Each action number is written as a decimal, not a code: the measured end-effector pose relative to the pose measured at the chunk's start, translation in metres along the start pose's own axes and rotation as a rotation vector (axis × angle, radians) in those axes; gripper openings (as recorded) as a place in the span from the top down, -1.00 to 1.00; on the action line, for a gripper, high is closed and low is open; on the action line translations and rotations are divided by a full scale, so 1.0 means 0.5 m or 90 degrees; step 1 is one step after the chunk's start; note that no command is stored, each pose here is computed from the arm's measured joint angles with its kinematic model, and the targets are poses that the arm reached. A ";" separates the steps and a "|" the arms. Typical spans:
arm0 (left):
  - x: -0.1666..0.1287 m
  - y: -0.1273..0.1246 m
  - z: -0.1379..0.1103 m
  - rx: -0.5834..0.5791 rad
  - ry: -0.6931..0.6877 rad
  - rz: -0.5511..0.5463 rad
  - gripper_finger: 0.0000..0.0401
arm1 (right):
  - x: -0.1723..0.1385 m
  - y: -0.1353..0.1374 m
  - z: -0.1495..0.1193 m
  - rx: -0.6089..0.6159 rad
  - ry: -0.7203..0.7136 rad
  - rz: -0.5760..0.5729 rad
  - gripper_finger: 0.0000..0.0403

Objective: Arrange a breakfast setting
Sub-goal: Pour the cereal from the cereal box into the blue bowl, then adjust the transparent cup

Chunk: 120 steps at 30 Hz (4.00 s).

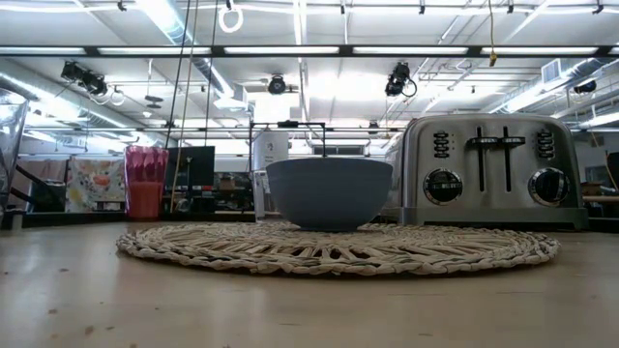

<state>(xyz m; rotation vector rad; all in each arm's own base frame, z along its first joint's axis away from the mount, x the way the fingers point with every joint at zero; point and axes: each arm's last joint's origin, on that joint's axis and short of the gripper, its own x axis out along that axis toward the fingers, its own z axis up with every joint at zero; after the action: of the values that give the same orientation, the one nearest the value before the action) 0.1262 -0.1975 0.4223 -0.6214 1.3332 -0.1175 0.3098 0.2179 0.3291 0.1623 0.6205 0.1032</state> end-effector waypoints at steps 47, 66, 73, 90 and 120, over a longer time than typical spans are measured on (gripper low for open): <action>-0.047 0.376 0.409 -0.305 -0.438 0.336 0.16 | -0.258 -0.256 0.072 -0.156 0.047 -0.192 -0.52; 0.047 0.343 0.295 -0.688 -0.084 0.282 0.16 | -0.330 -0.406 0.004 -0.238 0.059 -0.163 -0.52; 0.082 0.326 0.274 -0.759 -0.064 0.303 0.16 | -0.336 -0.422 -0.044 -0.209 0.067 -0.178 -0.52; 0.150 0.328 0.215 -0.845 -0.065 0.401 0.22 | -0.311 -0.435 -0.066 -0.134 0.029 -0.195 -0.52; 0.206 0.399 0.190 -0.827 -0.042 0.447 0.81 | -0.297 -0.453 -0.062 -0.109 0.037 -0.187 -0.52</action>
<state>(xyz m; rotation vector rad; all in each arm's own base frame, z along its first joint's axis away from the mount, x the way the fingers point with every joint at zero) 0.1877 -0.0409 0.2458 -1.1423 1.3803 1.4198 0.1825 -0.0225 0.3477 -0.0989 0.6844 -0.1231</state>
